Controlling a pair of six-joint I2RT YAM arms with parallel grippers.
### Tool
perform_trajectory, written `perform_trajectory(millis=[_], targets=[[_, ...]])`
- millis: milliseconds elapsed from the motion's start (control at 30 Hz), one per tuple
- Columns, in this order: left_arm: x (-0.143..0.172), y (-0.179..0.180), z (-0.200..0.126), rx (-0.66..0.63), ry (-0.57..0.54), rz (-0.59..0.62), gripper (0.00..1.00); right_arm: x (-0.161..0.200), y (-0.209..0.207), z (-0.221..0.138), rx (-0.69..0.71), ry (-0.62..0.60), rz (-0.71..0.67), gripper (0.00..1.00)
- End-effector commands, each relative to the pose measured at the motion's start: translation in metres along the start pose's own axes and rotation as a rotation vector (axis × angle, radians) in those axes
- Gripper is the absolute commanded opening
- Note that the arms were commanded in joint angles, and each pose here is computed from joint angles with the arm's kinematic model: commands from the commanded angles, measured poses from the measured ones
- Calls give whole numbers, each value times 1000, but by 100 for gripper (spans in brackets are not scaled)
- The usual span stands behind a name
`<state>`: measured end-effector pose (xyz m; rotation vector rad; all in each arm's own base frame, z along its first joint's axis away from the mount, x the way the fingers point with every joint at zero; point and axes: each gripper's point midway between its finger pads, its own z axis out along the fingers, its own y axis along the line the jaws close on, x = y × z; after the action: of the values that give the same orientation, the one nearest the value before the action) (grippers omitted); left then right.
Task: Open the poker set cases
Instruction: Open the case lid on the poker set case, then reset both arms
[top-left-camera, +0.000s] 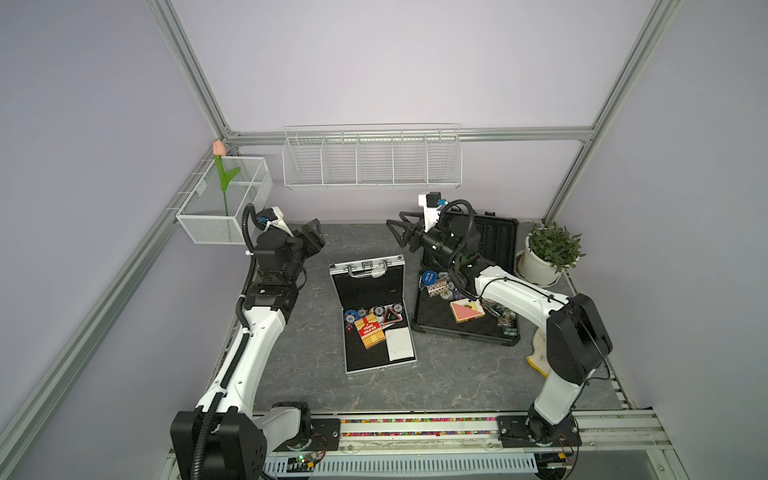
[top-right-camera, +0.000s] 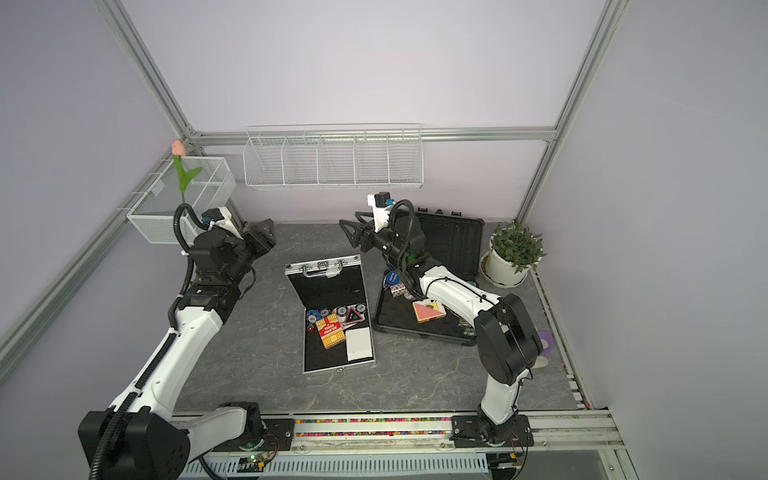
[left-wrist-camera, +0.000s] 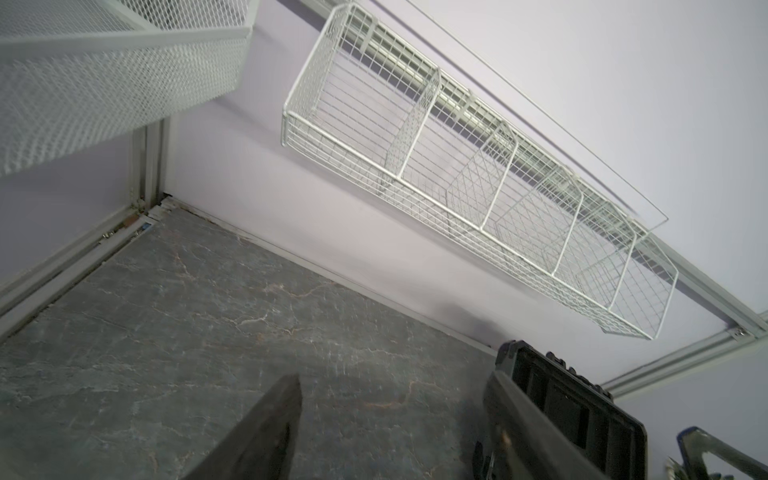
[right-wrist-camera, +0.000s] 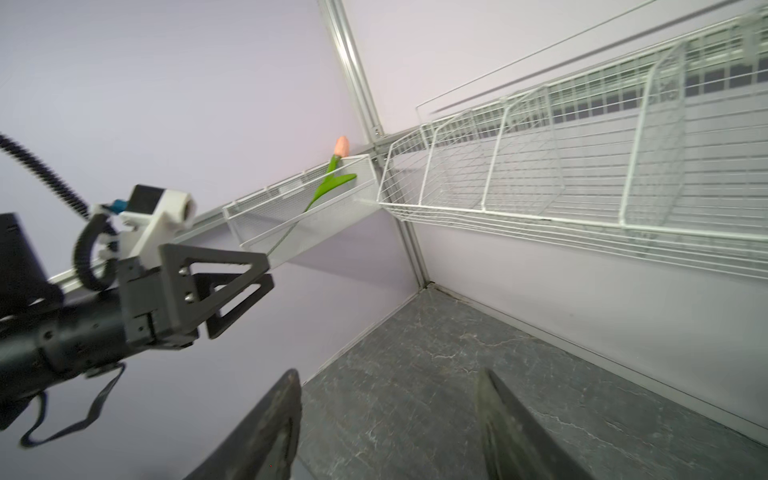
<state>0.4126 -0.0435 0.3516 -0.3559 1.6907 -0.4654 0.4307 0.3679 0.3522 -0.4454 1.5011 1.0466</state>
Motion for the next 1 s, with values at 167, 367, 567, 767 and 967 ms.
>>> perform_trajectory(millis=[167,367,567,767,967], targets=[[-41,8,-40,-170,-149,269,71,0,-44,-49,393,258,-88,75],[-20,33,-89,-225,-162,224,71,36,-59,-171,645,305,-137,78],[4,82,-126,-380,-263,198,71,70,-95,-280,929,324,-244,82],[38,123,-120,-508,-285,211,71,74,-148,-355,1184,178,-294,86],[76,163,-98,-656,-219,255,71,101,-190,-390,1303,144,-296,86]])
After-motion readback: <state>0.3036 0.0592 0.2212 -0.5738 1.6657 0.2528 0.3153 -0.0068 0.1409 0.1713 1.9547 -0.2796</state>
